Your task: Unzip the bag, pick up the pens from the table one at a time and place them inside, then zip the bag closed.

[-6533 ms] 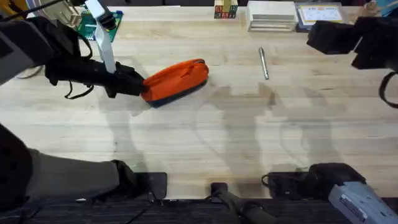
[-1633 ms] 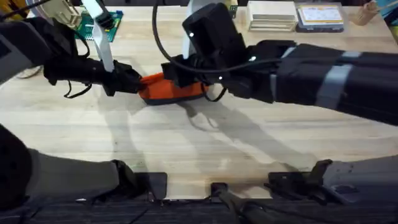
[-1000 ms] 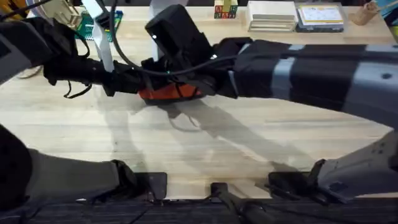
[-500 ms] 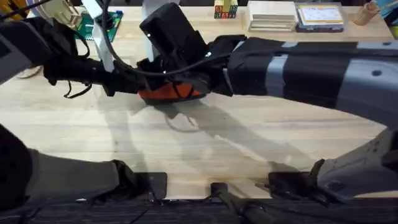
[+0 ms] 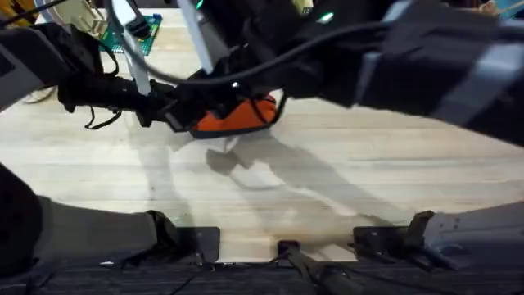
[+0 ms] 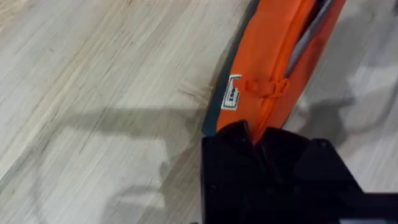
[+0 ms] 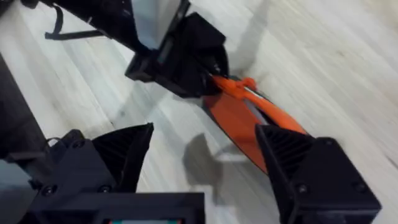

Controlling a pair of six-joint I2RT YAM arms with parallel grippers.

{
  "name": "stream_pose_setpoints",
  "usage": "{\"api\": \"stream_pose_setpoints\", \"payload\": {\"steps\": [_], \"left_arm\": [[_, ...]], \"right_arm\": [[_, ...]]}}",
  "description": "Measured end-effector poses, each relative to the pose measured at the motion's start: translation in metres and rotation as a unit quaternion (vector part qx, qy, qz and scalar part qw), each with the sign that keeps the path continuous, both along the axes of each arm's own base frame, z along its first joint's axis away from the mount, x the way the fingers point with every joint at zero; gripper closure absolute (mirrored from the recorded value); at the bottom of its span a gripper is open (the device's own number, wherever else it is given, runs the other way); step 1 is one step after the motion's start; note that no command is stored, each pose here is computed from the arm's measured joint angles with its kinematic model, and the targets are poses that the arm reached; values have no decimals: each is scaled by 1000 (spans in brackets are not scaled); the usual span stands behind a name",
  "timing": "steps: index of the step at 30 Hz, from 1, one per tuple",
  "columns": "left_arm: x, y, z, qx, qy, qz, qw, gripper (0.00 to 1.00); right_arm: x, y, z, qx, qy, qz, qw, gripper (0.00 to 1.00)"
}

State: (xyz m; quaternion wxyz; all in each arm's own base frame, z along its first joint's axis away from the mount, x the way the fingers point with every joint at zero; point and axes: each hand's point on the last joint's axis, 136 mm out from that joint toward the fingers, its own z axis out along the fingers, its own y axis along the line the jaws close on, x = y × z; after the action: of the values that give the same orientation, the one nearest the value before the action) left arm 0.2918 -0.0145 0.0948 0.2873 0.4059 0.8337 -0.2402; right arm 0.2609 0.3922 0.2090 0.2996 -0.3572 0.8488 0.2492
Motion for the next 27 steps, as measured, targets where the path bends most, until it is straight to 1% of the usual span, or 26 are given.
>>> {"api": "stream_pose_setpoints", "payload": {"steps": [9, 15, 16, 17, 18, 22, 23, 27], "left_arm": [[1, 0, 0, 1, -2, 0, 1000, 959], [1, 0, 0, 1, -2, 0, 1000, 959], [1, 0, 0, 1, -3, 0, 1000, 944], [1, 1, 0, 1, -2, 1, 1000, 875], [2, 1, 0, 2, -5, 0, 1000, 750], [2, 1, 0, 2, -4, 0, 1000, 120], [3, 1, 0, 2, -5, 2, 1000, 10], [5, 2, 0, 3, -9, 2, 1000, 8]], "right_arm": [[10, -44, 26, -7, -5, -30, 1000, 4], [11, -55, 41, 4, -14, -39, 999, 4], [11, -55, 42, 5, -15, -40, 999, 4], [11, -55, 42, 5, -15, -40, 999, 4], [11, -56, 42, 5, -14, -41, 999, 4], [12, -57, 41, 2, -16, -39, 999, 4], [10, -58, 39, -8, -19, -30, 999, 4], [9, -59, 37, -20, -31, -13, 999, 4]]}}
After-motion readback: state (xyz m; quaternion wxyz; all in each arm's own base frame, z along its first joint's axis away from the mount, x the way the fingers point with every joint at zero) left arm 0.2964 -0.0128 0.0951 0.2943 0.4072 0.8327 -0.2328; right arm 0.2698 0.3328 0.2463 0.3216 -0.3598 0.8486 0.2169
